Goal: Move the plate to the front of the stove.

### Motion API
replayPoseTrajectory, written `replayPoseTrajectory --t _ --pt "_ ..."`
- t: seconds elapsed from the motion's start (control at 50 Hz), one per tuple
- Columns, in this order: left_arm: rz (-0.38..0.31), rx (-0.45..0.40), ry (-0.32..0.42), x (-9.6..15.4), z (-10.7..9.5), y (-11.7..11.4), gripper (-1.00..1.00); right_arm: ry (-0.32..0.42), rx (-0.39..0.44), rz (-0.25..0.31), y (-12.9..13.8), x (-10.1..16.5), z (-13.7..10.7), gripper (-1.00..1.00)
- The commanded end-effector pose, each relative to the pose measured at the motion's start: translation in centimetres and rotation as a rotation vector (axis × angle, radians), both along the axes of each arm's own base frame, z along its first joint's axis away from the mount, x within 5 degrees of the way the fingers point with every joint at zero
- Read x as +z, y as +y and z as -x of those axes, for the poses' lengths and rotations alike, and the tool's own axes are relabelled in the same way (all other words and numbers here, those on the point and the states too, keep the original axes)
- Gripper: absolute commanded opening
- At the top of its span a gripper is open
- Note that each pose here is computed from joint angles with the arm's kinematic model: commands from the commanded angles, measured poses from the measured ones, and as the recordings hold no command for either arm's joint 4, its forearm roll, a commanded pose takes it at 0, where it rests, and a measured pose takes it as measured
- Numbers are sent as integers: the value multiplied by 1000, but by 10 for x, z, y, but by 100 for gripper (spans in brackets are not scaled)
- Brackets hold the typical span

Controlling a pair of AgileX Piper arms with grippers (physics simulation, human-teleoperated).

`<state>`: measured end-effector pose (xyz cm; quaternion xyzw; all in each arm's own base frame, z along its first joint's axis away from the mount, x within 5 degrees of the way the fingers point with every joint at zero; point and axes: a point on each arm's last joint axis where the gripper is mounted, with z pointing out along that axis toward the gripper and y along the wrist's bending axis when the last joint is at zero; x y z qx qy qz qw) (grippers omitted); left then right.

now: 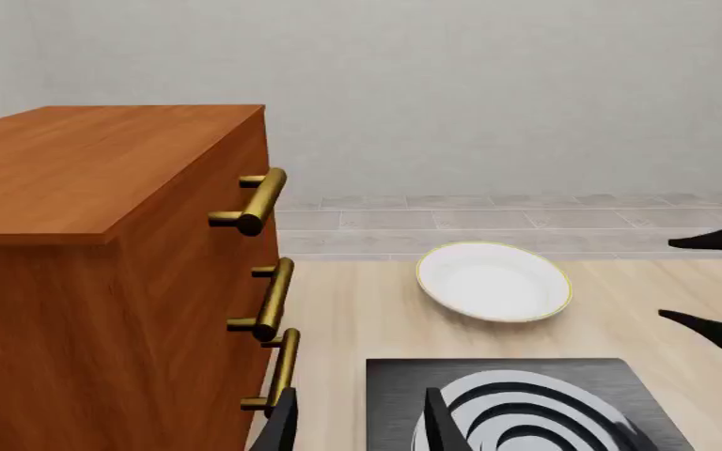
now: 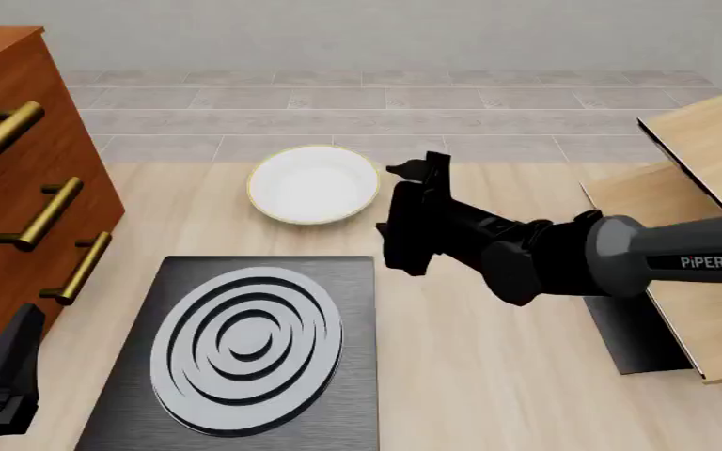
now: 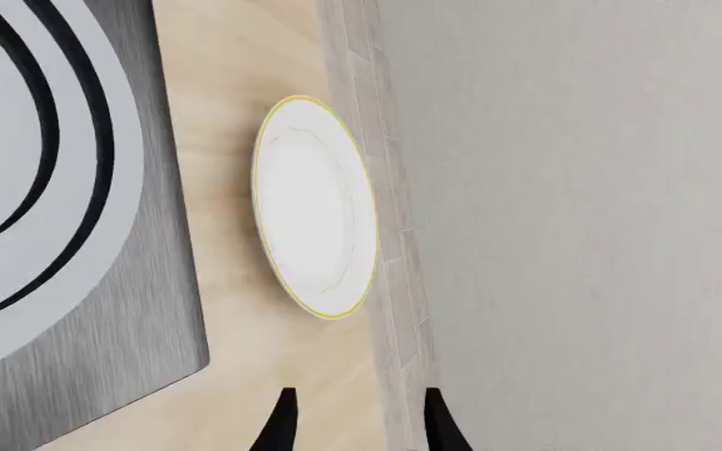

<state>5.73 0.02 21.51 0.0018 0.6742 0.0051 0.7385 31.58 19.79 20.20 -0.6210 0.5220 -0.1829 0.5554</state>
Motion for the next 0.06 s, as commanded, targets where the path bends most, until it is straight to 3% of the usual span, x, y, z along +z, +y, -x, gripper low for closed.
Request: replayPoseTrajectory --t 0.02,0.06 --pt "1 0 1 0 0 0 100 -53 -3 15 -24 2 25 100" --pt "4 0 4 0 0 0 100 -60 -6 18 -28 2 28 100"
